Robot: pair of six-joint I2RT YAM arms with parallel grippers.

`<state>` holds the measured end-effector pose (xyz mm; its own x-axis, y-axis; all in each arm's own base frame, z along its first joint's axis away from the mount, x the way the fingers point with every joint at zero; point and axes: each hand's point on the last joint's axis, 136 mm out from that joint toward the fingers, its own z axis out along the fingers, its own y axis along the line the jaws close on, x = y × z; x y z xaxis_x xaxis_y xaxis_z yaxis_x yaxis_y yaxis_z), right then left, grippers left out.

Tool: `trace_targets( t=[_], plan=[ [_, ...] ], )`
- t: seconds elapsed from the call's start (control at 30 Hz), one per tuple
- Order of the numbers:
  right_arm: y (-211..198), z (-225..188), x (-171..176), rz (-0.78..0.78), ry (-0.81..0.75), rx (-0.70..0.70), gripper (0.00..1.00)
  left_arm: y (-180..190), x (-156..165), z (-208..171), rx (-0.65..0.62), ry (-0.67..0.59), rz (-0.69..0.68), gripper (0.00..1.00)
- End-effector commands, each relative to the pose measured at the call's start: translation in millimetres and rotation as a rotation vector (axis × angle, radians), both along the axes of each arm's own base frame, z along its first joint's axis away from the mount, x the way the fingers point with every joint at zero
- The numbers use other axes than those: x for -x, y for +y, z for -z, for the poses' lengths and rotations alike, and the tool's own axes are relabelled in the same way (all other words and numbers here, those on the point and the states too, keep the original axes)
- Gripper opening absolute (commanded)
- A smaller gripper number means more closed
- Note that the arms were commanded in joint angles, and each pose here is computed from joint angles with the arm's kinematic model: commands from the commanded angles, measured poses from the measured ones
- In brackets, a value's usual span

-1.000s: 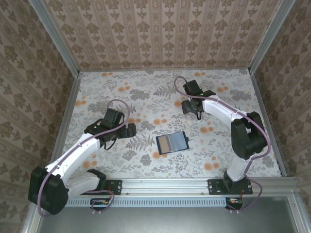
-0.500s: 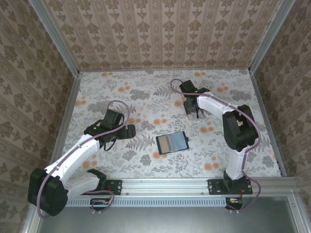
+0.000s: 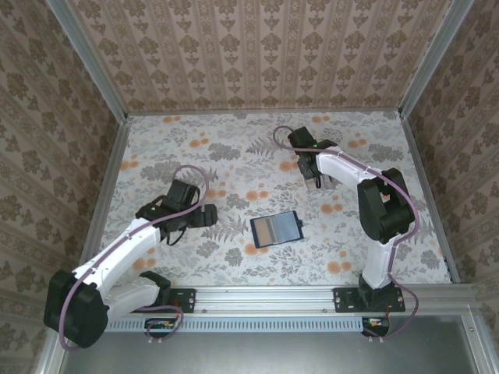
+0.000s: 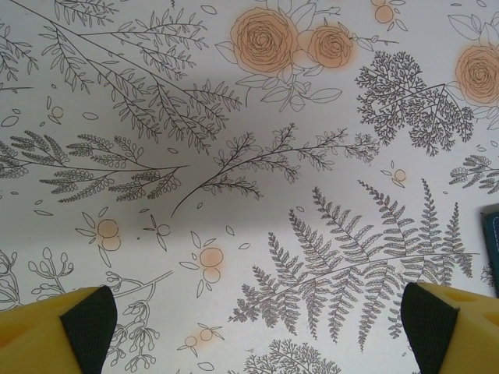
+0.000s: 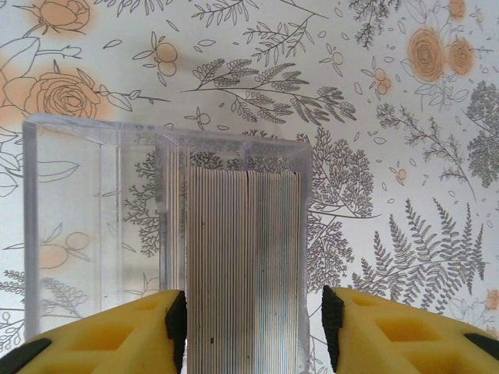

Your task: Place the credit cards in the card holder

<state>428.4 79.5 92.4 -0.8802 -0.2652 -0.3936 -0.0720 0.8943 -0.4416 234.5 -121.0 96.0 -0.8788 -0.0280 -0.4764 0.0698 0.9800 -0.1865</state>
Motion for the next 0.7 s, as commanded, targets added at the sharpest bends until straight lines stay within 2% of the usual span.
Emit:
trace_targets(
  t=[0.0,0.13,0.27,0.4,0.53,0.67],
  plan=[
    [-10,-25,-1,0.009,-0.049,0.055,0.50,-1,1,-2,-0.005,-0.003,0.018,0.97],
    [-11,-31,0,0.010,-0.055,0.064,0.49,1,0,-1,-0.016,-0.007,0.009,0.97],
    [-10,-33,1,0.008,-0.060,0.049,0.42,-2,2,1,-0.018,0.008,0.020,0.97],
    [-10,-32,4,0.004,-0.053,0.042,0.28,-5,3,5,-0.018,0.019,0.034,0.97],
    [-6,-31,6,-0.001,-0.036,0.008,0.10,-3,5,7,-0.050,0.035,0.038,0.97],
    [-5,-32,9,0.003,-0.037,-0.013,0.00,-5,7,9,-0.048,0.047,0.048,0.97]
  ],
)
